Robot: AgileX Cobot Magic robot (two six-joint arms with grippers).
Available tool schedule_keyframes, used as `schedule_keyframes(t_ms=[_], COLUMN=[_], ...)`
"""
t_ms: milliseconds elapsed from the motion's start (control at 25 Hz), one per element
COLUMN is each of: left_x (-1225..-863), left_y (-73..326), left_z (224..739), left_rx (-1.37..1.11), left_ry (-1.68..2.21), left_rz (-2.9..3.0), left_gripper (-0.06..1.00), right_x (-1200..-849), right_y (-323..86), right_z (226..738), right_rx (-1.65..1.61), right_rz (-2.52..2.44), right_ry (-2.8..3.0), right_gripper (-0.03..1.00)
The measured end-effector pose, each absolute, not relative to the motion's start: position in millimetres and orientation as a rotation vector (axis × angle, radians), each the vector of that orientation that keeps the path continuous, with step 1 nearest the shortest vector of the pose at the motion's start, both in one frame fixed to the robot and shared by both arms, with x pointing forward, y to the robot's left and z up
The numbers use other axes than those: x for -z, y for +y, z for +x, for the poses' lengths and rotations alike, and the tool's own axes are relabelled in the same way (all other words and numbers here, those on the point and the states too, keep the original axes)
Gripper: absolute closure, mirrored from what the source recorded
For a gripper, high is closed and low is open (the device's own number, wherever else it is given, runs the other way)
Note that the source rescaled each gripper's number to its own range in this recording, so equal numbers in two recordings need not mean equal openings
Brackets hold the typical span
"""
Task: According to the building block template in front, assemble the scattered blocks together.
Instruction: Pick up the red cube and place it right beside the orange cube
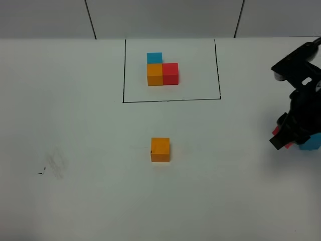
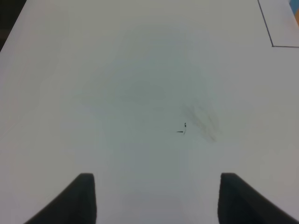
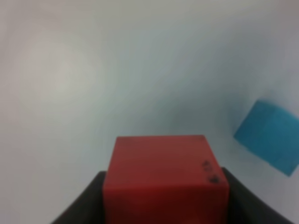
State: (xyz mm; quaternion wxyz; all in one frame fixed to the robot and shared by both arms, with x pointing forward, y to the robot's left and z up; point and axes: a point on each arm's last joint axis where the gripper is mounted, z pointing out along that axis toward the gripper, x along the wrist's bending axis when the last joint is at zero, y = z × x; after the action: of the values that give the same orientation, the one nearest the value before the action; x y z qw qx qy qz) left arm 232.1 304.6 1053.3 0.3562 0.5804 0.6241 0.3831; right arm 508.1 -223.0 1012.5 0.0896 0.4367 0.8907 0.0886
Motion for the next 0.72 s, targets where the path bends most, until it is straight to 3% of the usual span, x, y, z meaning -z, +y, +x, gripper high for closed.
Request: schedule_keyframes(t_ms=[720], left_x=[-1053], left_y=[305], left_z=[232], left_rx=[-0.990], left_ry=[1.611], left_rz=[1.500], left_gripper=[0.72], right_x=[-980], right_y=[-100], right_z=[585], right_rx=[-0.147], right_rz=[0.352], right_ry=[3.012], right_gripper=[0.97])
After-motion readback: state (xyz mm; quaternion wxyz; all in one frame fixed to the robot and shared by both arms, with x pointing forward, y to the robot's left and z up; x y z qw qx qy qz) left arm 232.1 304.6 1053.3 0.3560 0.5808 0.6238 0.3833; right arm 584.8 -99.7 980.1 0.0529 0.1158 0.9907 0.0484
